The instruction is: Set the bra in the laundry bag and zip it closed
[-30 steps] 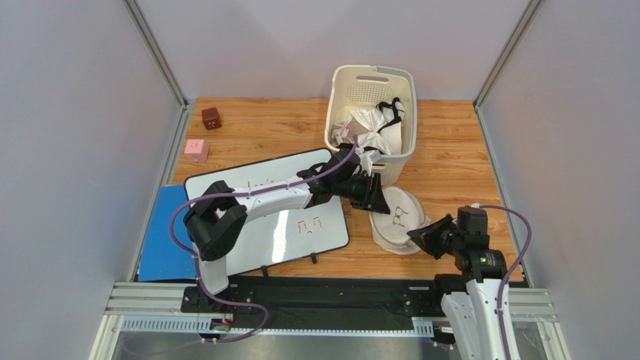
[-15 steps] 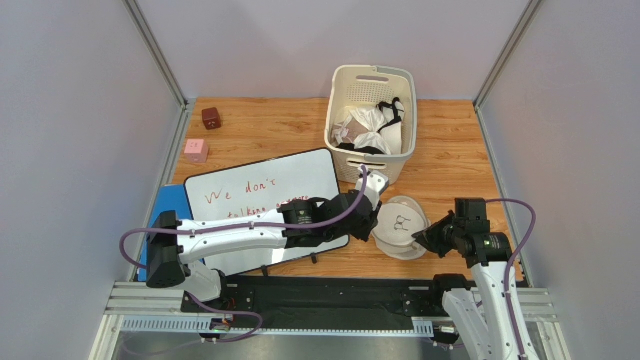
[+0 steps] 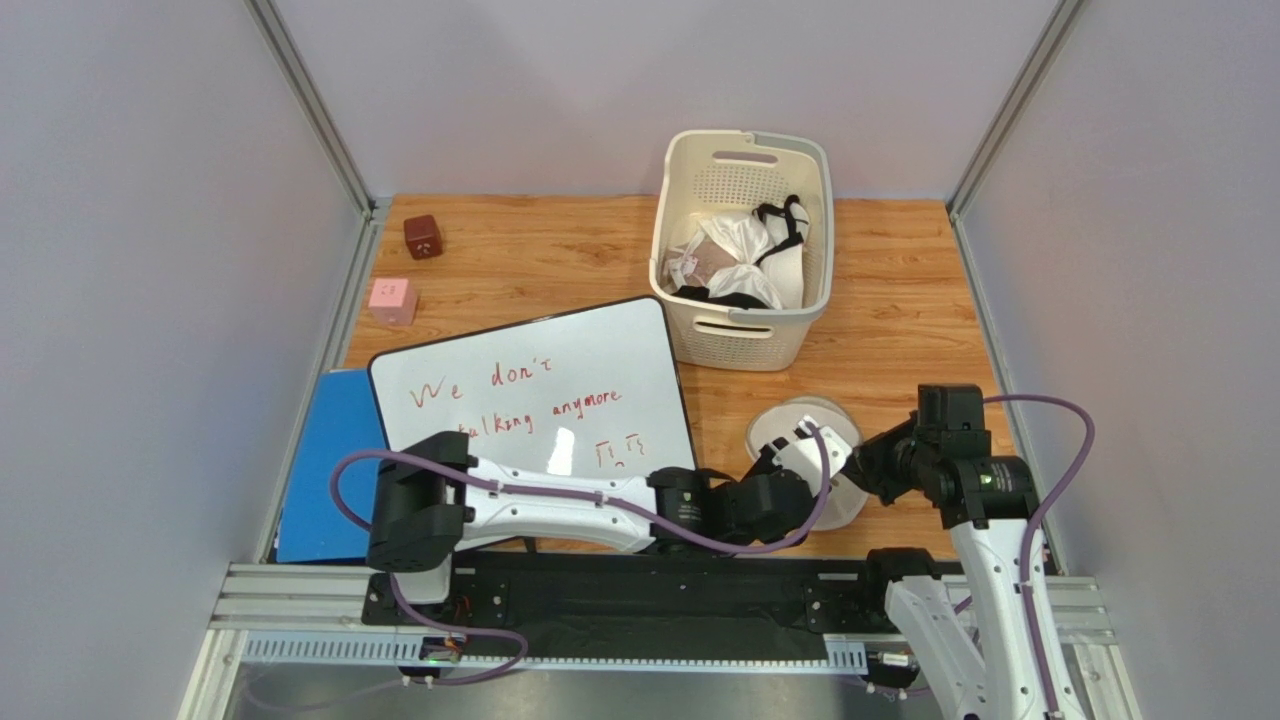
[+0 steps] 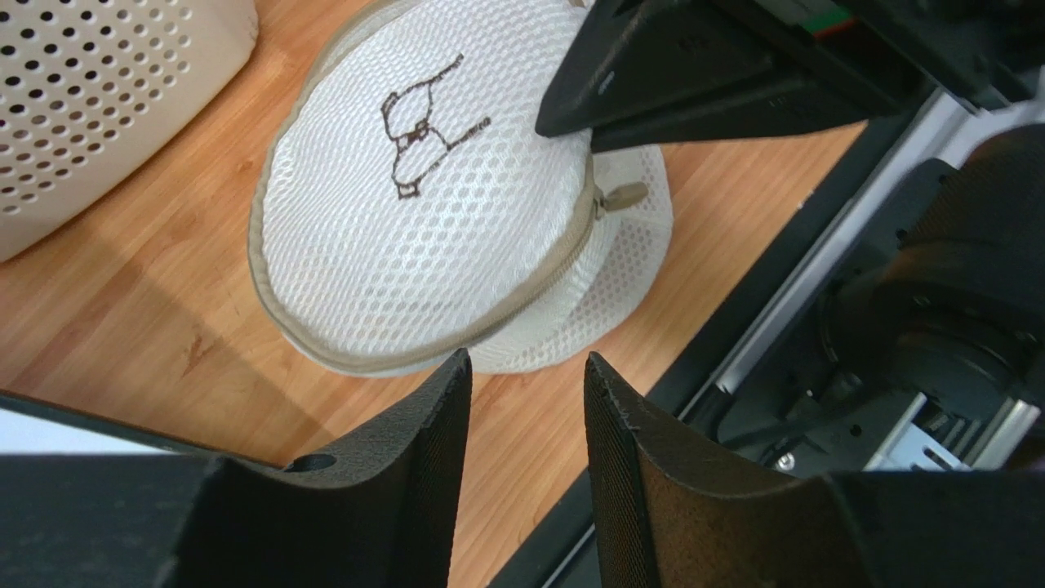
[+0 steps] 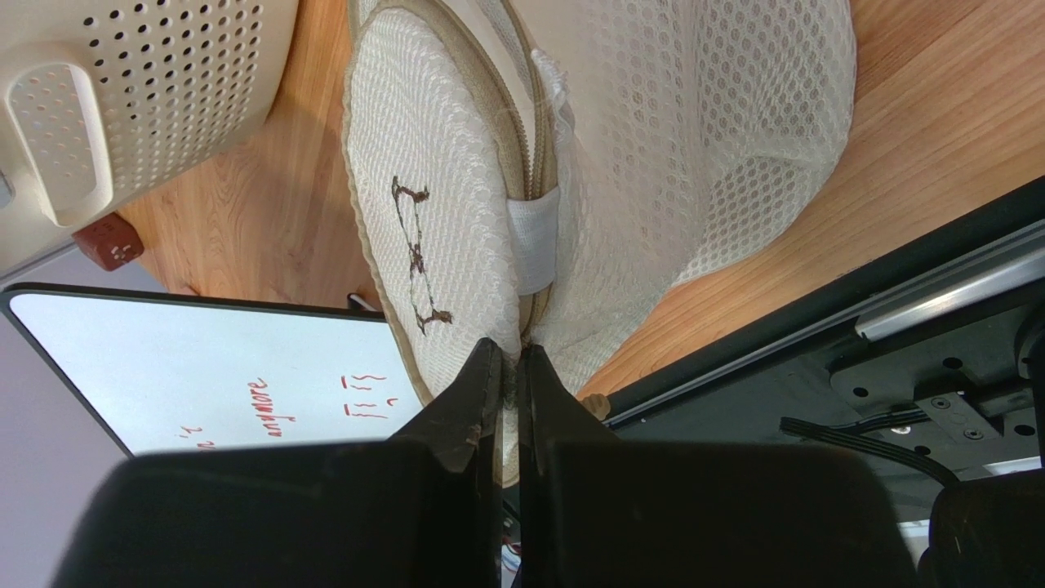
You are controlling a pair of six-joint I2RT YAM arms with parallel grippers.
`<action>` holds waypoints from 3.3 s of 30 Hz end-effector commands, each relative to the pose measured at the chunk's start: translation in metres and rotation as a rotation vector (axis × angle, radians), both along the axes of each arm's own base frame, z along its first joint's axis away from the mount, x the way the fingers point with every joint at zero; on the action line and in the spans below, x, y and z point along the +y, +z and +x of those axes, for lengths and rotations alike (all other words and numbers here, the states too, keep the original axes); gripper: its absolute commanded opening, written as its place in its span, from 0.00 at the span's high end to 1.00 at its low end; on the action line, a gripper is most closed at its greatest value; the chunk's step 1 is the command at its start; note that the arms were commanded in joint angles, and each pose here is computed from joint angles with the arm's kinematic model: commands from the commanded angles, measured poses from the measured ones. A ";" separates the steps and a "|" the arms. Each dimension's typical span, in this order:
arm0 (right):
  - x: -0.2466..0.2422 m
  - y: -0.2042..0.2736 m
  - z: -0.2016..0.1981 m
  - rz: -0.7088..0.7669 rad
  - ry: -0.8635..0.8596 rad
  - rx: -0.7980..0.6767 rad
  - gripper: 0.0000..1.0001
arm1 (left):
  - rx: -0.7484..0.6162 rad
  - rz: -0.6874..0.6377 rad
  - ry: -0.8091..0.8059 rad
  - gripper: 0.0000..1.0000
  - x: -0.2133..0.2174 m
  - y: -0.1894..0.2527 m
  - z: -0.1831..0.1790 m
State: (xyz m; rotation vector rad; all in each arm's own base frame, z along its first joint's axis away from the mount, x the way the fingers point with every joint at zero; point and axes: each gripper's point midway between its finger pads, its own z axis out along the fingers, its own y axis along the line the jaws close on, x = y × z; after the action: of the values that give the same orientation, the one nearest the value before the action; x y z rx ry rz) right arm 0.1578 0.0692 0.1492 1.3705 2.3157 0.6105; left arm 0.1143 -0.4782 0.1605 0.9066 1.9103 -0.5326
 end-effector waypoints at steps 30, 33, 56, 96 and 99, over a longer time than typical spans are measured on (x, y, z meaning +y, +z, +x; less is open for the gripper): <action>0.005 -0.015 -0.003 -0.090 0.240 -0.086 0.29 | -0.308 -0.038 -0.286 1.00 -0.015 0.021 0.040; 0.003 -0.013 -0.002 -0.122 0.279 -0.096 0.22 | -0.356 -0.063 -0.356 1.00 -0.010 0.025 0.033; 0.013 0.006 0.023 -0.107 0.358 -0.201 0.77 | -0.354 -0.042 -0.498 0.93 0.005 0.020 0.025; -0.011 -0.010 0.025 -0.125 0.087 -0.020 0.98 | 0.528 -0.110 -0.022 0.48 -0.014 0.009 -0.011; -0.010 -0.010 0.025 -0.122 0.089 -0.019 0.98 | 0.537 -0.096 0.001 0.52 -0.017 0.003 -0.009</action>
State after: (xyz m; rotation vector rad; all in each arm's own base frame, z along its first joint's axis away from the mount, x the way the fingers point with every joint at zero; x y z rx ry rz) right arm 0.1779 0.0600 0.1297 1.2027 2.4050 0.4907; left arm 0.1056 -0.4886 0.1538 0.7949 2.3052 -0.9151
